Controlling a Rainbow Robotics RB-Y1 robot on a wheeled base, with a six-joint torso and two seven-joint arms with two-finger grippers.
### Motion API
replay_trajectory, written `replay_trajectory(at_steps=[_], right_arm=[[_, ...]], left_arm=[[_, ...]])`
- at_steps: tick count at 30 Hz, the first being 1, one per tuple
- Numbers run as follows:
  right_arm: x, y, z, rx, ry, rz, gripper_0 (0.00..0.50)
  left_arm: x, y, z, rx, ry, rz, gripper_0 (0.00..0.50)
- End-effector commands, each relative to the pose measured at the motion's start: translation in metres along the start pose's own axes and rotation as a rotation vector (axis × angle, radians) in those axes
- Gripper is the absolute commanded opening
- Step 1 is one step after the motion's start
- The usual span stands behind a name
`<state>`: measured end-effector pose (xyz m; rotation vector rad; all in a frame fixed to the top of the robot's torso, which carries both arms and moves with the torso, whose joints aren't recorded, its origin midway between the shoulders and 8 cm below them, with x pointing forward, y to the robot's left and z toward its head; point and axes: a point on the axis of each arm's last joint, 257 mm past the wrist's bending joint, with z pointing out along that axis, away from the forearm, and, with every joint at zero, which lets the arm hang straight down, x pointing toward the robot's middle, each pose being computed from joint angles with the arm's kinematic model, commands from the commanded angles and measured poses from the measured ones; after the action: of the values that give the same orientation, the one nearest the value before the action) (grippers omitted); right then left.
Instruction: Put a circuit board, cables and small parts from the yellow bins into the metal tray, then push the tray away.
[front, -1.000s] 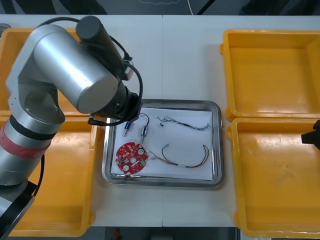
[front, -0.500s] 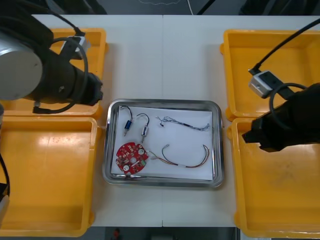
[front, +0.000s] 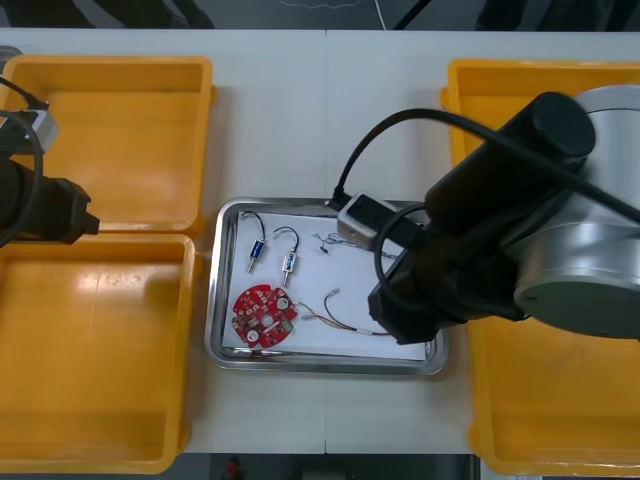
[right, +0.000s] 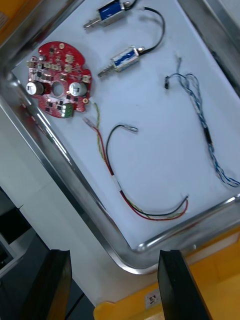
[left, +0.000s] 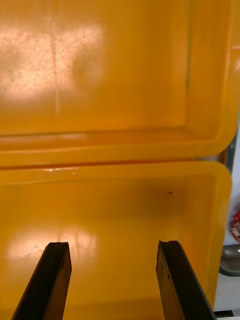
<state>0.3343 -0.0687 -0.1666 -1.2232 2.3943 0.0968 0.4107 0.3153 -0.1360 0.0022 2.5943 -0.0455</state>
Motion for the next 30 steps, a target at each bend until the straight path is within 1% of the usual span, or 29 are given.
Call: replay_trajectory(at_steps=[1, 3, 6, 7, 9, 10, 13, 17, 20, 22, 25, 27, 30], right_arm=[[-0.013, 0.019, 0.016, 0.028, 0.02, -0.244, 0.5], [-0.01, 0.019, 0.024, 0.042, 0.049, -0.3, 0.5], [-0.001, 0.02, 0.04, 0.059, 0.113, -0.402, 0.5], [0.0, 0.02, 0.042, 0.06, 0.118, -0.409, 0.5], [-0.001, 0.025, 0.052, 0.058, 0.135, -0.488, 0.5], [-0.002, 0.029, 0.056, 0.052, 0.134, -0.518, 0.5], [-0.005, 0.042, 0.069, 0.033, 0.143, -0.607, 0.5], [-0.007, 0.057, 0.081, 0.012, 0.134, -0.681, 0.5], [-0.007, 0.068, 0.091, 0.007, 0.117, -0.711, 0.5], [-0.006, 0.074, 0.097, 0.013, 0.109, -0.738, 0.5], [0.002, 0.078, 0.108, 0.021, 0.123, -0.764, 0.5], [0.005, 0.08, 0.113, 0.03, 0.129, -0.78, 0.5], [0.009, 0.082, 0.12, 0.043, 0.13, -0.795, 0.493]], left_arm=[[0.02, 0.037, -0.018, -0.05, 0.025, 0.071, 0.5], [0.027, 0.042, -0.018, -0.052, 0.042, 0.063, 0.5], [0.035, 0.051, -0.019, -0.067, 0.059, 0.058, 0.5], [0.036, 0.051, -0.019, -0.068, 0.061, 0.058, 0.5], [0.045, 0.055, -0.018, -0.08, 0.079, 0.06, 0.5], [0.047, 0.056, -0.019, -0.084, 0.081, 0.06, 0.5], [0.043, 0.063, -0.021, -0.097, 0.056, 0.049, 0.5], [0.043, 0.069, -0.022, -0.112, 0.053, 0.055, 0.5], [0.042, 0.069, -0.021, -0.099, 0.04, 0.046, 0.5], [0.042, 0.068, -0.019, -0.091, 0.033, 0.041, 0.5], [0.041, 0.065, -0.016, -0.075, 0.018, 0.033, 0.5], [0.041, 0.065, -0.015, -0.074, 0.014, 0.029, 0.5], [0.044, 0.065, -0.013, -0.07, 0.017, 0.018, 0.5]])
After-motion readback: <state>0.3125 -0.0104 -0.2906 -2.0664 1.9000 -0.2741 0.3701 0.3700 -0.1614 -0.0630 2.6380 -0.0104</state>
